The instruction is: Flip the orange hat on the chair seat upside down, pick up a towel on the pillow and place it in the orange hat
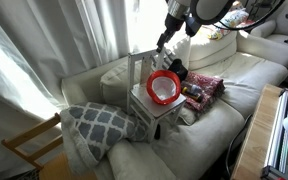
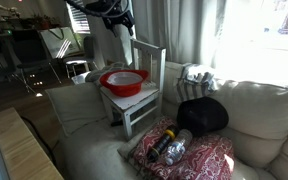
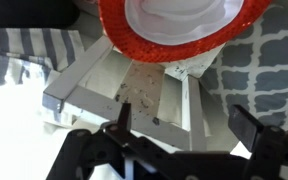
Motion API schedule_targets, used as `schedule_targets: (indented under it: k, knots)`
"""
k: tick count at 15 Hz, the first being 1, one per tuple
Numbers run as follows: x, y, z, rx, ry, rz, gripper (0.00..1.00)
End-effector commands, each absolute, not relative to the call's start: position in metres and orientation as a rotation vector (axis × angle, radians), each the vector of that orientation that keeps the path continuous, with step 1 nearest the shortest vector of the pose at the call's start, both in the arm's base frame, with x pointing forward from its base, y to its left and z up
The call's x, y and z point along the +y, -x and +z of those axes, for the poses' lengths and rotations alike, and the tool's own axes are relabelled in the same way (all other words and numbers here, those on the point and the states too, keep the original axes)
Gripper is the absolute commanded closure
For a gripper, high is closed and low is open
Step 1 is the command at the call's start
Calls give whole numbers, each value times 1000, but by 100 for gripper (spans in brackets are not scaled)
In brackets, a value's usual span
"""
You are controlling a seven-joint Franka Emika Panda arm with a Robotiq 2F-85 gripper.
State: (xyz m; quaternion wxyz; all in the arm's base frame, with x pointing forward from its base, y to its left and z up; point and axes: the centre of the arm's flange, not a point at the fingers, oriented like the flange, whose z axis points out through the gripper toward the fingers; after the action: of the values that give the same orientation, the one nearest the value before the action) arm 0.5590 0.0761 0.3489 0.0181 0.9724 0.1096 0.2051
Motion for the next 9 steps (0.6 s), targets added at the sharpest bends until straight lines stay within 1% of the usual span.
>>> schedule_targets:
  k: [1, 4, 6, 9]
  knots:
    - [74, -558, 352, 338, -3017, 644, 0]
    - [75, -558, 352, 344, -3028, 627, 0]
    - [60, -578, 355, 114, -3016, 652, 0]
    - [-6, -622, 361, -135, -3015, 629, 0]
